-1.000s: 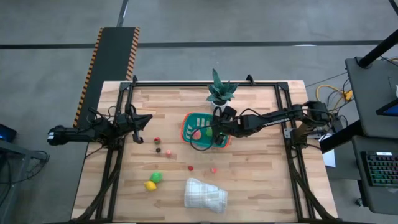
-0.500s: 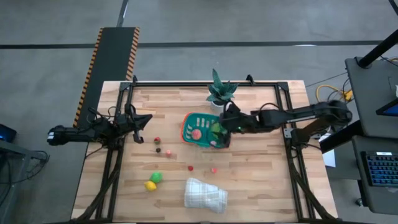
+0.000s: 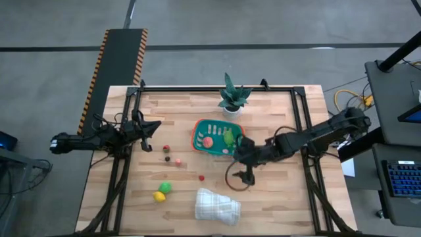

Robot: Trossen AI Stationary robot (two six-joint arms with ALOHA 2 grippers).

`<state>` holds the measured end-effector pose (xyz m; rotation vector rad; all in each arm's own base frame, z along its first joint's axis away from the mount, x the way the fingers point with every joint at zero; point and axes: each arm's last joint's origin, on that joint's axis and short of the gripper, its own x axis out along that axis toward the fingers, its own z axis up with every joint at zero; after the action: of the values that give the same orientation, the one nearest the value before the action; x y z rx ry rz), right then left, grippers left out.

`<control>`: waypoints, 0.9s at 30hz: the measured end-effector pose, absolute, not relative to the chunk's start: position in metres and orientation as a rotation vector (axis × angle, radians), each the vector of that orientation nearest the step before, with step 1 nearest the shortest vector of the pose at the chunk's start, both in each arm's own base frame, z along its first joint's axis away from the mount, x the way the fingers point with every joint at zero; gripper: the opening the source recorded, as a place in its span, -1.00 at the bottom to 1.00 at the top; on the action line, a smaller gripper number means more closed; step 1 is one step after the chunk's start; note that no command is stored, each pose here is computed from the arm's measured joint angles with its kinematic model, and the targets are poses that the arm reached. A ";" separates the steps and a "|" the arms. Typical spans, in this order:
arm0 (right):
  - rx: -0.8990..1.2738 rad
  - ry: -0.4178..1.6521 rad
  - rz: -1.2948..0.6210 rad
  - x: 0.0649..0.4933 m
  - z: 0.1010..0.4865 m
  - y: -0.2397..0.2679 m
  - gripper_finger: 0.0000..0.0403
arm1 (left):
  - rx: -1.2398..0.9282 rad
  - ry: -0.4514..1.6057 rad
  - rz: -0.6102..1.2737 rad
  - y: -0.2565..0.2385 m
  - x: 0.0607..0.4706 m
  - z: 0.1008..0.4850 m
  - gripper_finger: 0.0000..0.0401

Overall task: Build produce basket
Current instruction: Put the pink peach into the blue basket

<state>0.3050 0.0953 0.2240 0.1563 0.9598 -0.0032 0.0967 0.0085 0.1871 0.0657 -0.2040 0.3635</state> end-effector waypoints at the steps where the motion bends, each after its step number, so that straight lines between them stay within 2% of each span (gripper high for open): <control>1: 0.135 0.970 -0.006 0.306 0.219 0.099 0.80 | 0.065 -0.204 0.364 0.009 0.097 0.187 -1.00; 12: 0.028 1.020 -0.041 0.320 0.166 0.132 0.80 | 0.065 -0.201 0.362 0.008 0.097 0.187 -1.00; 27: 0.022 1.041 -0.050 0.337 0.136 0.159 0.80 | 0.064 -0.196 0.360 0.008 0.097 0.186 -1.00</control>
<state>0.3374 0.1586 0.1356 0.0217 1.0410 -0.0498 0.0968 0.0084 0.1863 0.0645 -0.1958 0.3596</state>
